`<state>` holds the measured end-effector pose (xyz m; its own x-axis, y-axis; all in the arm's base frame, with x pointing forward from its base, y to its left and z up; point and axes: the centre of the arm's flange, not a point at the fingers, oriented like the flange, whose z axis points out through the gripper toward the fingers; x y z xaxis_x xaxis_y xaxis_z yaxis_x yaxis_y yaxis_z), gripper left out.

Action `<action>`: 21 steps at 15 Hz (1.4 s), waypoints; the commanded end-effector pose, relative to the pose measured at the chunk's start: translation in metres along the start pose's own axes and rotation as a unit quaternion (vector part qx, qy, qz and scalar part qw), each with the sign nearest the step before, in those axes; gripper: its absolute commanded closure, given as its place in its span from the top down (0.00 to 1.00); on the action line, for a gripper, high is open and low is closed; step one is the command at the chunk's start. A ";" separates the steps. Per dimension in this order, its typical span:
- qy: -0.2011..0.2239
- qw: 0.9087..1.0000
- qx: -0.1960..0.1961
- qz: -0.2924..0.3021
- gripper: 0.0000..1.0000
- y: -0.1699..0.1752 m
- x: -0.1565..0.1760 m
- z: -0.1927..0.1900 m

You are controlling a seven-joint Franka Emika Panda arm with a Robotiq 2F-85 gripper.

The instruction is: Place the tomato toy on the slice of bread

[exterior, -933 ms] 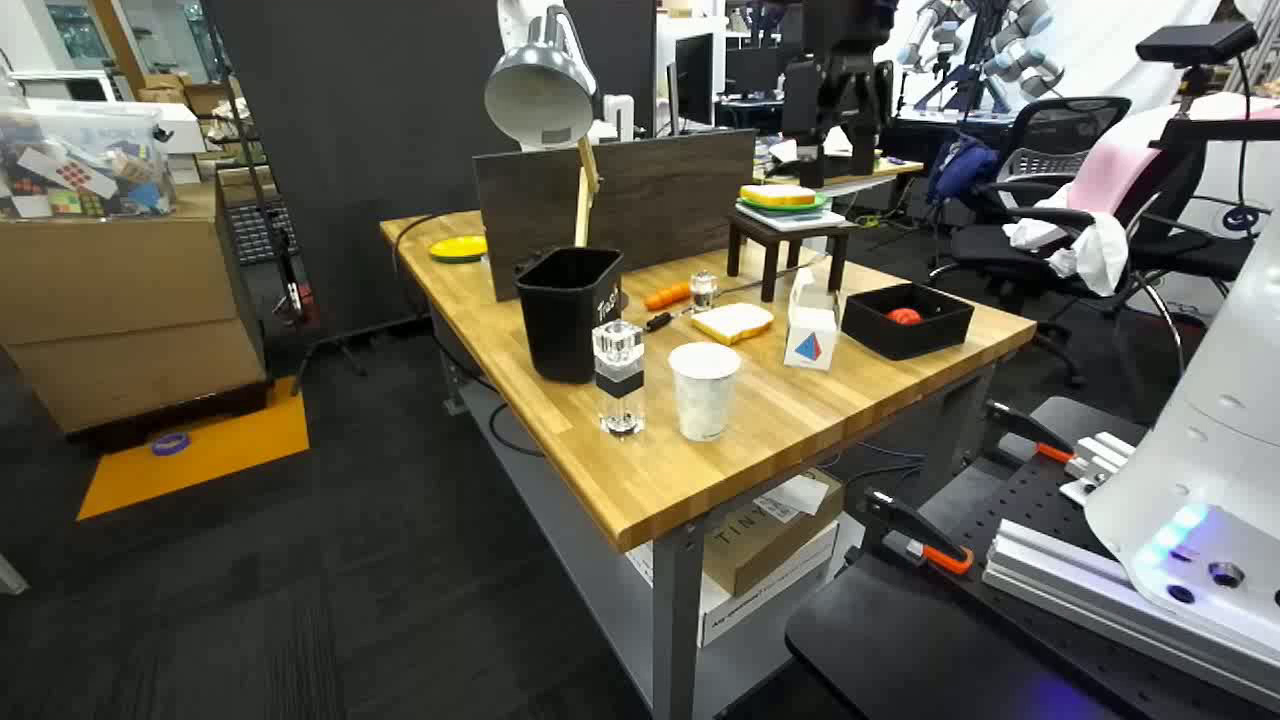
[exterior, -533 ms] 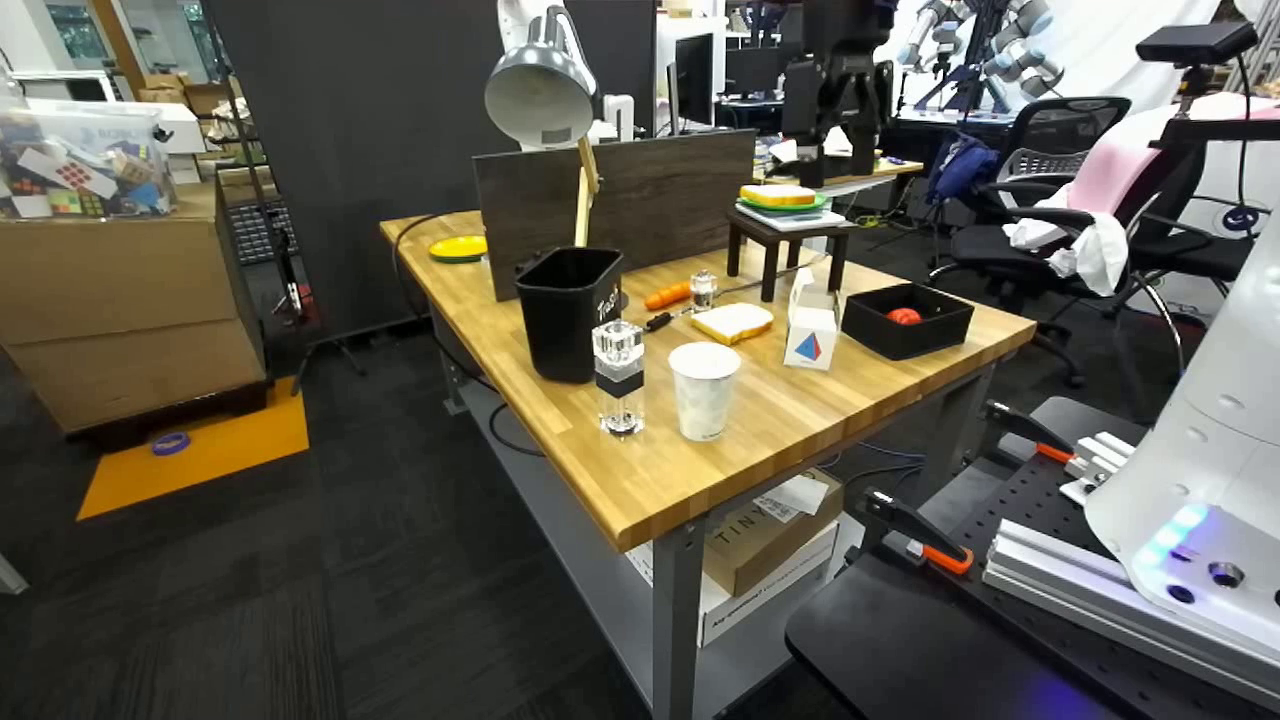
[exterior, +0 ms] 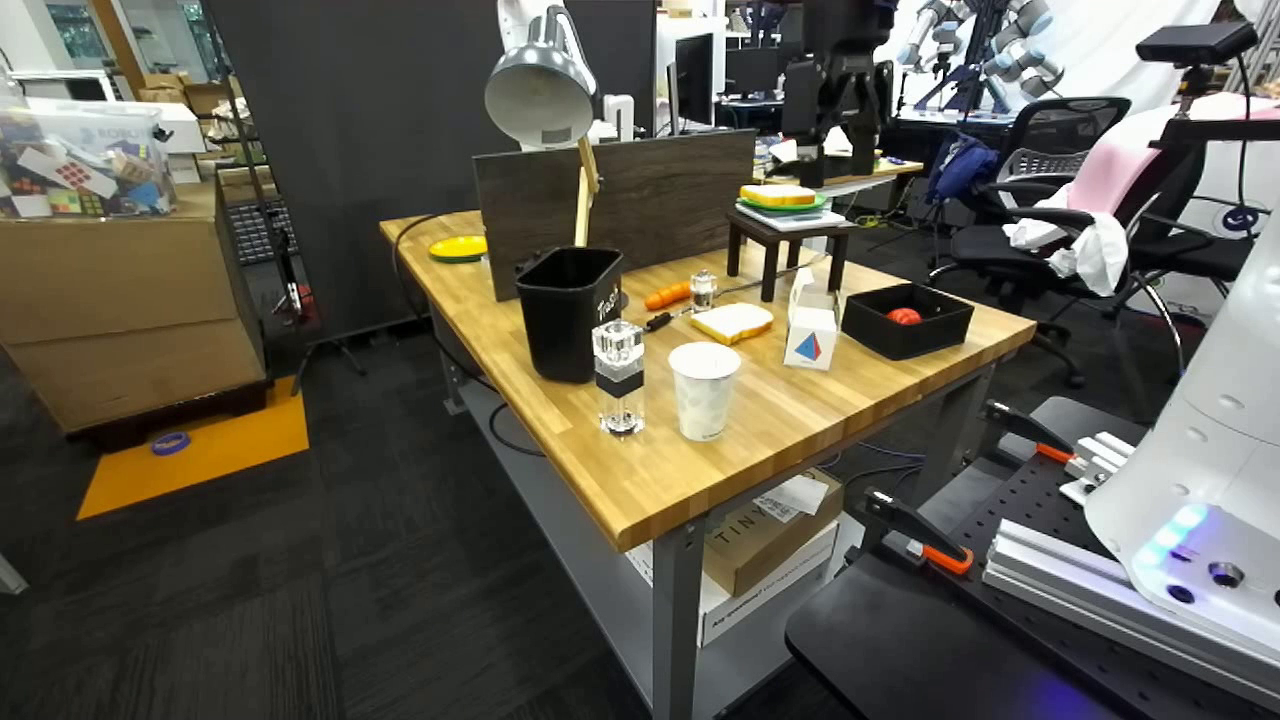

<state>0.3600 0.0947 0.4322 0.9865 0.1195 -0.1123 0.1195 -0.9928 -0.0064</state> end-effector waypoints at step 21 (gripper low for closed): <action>0.032 0.998 -0.046 0.005 1.00 0.018 0.032 -0.001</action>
<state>0.3743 0.0861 0.4319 0.9890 0.1314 -0.0681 0.1354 -0.9891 0.0575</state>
